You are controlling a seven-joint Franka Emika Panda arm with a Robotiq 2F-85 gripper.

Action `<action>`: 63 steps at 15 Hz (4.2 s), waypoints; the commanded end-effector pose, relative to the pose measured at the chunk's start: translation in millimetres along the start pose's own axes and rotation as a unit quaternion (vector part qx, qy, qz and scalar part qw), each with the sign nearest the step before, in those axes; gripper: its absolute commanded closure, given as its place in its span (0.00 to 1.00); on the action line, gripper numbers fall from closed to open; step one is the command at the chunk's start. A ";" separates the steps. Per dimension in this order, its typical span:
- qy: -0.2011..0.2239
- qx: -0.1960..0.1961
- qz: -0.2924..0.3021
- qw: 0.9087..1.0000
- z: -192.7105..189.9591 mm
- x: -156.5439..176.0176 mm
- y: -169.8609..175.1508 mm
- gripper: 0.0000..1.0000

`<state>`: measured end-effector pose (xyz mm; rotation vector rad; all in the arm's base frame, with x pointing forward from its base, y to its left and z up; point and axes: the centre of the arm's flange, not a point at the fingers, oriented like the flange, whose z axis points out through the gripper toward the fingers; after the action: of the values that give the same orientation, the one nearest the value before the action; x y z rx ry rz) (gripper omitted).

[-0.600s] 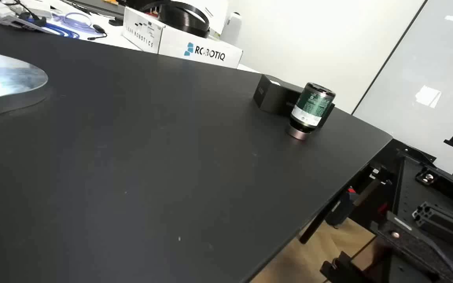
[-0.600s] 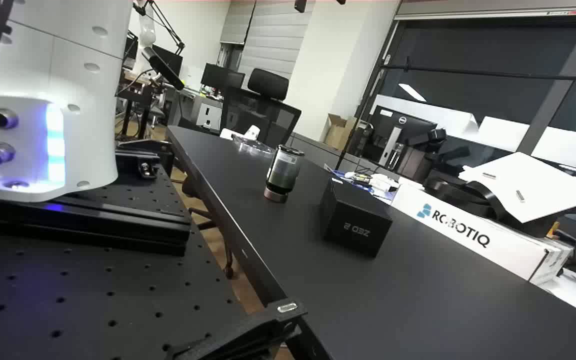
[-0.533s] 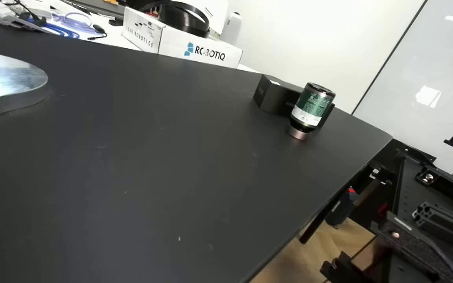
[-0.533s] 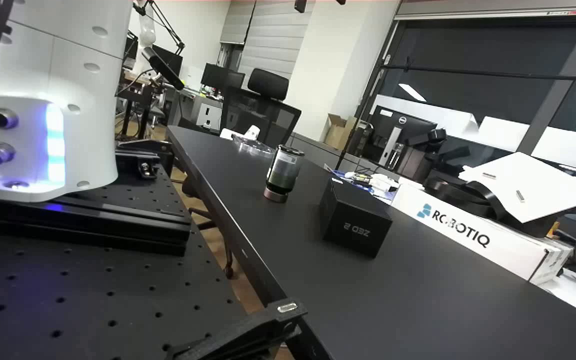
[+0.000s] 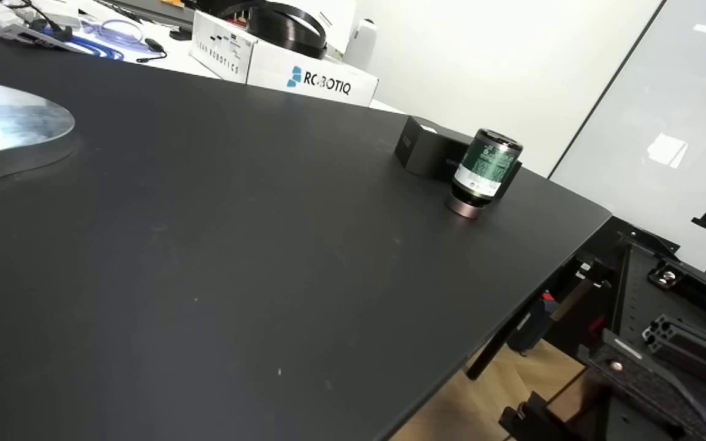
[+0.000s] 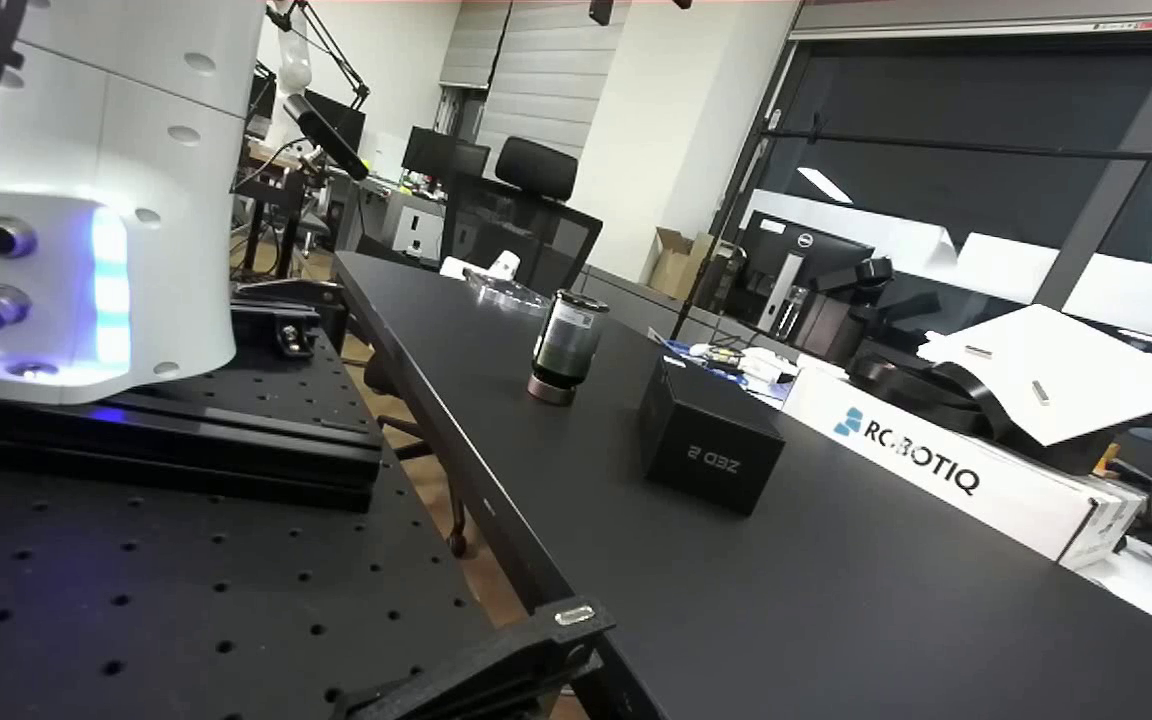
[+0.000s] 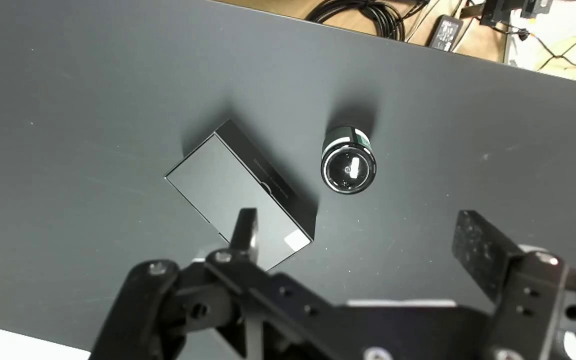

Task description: Move the bottle backwards

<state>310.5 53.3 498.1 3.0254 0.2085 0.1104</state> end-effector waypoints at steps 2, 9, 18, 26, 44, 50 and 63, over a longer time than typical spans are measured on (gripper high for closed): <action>0.017 0.003 -0.005 1.000 8.2 11.1 -1.3 0.00; 0.020 0.022 0.015 0.999 90.1 57.6 -5.4 0.00; 0.022 0.062 0.069 0.995 183.3 69.8 -14.5 0.00; -0.029 0.043 0.160 0.986 228.3 58.1 -26.4 0.00; -0.082 0.019 0.226 0.970 280.5 50.5 -26.7 0.00; -0.086 0.044 0.232 0.968 267.6 56.9 -32.4 0.00; -0.083 0.043 0.227 0.969 274.5 62.3 -12.8 0.00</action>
<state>386.2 51.9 232.0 3.1004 -0.4985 -0.1088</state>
